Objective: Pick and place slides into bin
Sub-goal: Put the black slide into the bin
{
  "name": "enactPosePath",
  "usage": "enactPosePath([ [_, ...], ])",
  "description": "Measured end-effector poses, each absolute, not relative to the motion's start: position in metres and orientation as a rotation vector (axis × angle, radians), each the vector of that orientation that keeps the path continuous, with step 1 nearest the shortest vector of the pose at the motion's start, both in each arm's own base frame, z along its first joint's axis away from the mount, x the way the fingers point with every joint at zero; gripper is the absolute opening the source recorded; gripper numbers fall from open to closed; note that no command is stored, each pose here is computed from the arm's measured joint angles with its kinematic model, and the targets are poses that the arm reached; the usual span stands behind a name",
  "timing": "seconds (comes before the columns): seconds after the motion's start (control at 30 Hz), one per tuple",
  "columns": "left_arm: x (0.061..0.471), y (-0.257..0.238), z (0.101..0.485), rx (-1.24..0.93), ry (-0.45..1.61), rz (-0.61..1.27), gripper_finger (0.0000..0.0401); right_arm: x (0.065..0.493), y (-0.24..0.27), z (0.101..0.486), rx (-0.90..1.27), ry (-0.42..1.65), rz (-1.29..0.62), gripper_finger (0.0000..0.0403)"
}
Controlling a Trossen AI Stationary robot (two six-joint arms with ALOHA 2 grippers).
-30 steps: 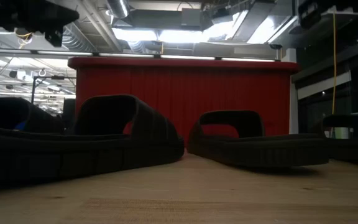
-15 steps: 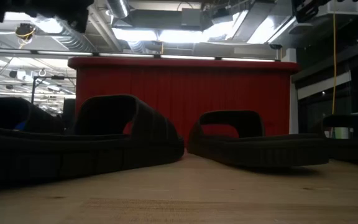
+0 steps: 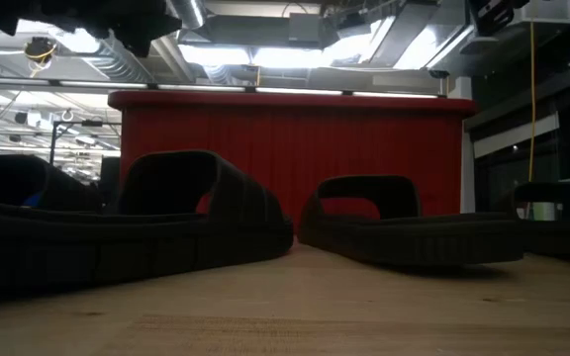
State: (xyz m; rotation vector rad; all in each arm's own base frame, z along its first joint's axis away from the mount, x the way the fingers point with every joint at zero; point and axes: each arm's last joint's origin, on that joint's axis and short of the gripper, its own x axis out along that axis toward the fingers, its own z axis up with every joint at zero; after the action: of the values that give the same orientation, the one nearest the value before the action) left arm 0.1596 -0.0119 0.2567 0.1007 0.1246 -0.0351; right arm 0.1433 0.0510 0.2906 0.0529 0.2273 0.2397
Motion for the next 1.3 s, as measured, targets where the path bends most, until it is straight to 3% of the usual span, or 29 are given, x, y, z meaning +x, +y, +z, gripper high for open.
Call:
enactPosePath([
  [0.17, 0.166, -0.018, 0.274, 0.122, 0.196, 0.022, 0.0170, 0.146, 0.056, 0.313, 0.022, 0.272, 0.180, 0.0003],
  [0.67, 0.177, -0.047, 0.290, 0.123, 0.316, 0.009, 0.0140, 0.172, 0.099, 0.322, 0.140, 0.845, 0.013, 0.0002],
  [0.93, 0.181, -0.069, 0.289, 0.145, 0.336, -0.037, 0.0140, 0.180, 0.134, 0.312, 0.155, 1.093, -0.130, 0.0002],
  [1.3, 0.177, -0.083, 0.287, 0.173, 0.338, -0.110, 0.0140, 0.181, 0.143, 0.274, 0.178, 1.335, -0.518, 0.0007],
])
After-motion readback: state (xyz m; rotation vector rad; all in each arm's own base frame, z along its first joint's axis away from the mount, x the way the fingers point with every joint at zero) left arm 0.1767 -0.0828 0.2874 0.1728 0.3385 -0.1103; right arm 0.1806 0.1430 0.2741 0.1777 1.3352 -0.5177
